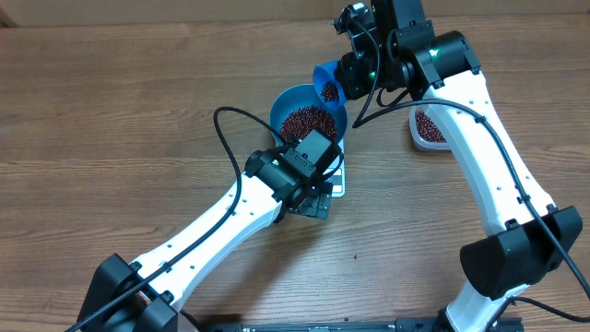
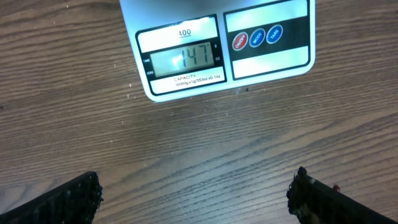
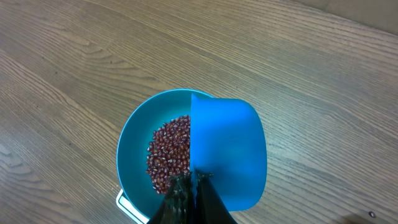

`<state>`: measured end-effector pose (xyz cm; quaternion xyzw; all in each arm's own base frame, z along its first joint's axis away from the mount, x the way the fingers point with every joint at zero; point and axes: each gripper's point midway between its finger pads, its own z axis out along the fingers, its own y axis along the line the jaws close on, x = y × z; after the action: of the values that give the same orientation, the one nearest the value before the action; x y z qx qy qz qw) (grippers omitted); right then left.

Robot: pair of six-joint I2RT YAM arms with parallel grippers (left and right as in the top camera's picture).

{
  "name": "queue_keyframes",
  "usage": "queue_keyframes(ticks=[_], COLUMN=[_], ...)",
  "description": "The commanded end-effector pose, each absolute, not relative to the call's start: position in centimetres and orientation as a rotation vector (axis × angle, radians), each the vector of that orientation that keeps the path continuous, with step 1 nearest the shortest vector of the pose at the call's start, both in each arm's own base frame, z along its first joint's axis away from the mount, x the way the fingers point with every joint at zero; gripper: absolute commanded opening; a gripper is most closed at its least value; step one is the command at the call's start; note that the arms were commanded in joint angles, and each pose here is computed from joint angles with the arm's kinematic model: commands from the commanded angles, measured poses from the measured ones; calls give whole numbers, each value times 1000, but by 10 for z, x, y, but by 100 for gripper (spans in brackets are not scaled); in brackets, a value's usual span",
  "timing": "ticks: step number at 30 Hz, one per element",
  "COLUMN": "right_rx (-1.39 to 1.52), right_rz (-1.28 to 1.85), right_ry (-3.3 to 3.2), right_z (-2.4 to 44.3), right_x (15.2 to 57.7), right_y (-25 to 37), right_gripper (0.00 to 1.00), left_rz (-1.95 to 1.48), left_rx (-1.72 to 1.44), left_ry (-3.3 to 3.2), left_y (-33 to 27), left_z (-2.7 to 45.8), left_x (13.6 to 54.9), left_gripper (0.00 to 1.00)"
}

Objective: Scoop item into bowl and weigh 150g on scale
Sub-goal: 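Tilt the scoop over the bowl to pour beans, right gripper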

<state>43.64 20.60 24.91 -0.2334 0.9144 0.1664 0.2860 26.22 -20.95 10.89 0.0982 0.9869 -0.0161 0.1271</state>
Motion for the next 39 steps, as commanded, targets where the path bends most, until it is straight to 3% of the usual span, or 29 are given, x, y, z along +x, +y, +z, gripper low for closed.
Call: queue_keyframes(ticks=[1,16,27,39], right_rx=[-649,-662,-851,-862], right_rz=[432,324,125,161], right_ry=[2405,2357,2309,2297], right_z=[260,275,270,271], right_x=[434,443,435,433], right_y=[207,197,212,218], right_gripper=[4,4,4,4], left_rz=[-29,-29,-29,-29], left_rx=[243,243,243,242], left_ry=[2856,2856,2856,2856], left_y=[-205,-205,-205,-205], left_z=[110,110,110,110], left_x=[266,266,266,266], left_gripper=[100,100,100,100])
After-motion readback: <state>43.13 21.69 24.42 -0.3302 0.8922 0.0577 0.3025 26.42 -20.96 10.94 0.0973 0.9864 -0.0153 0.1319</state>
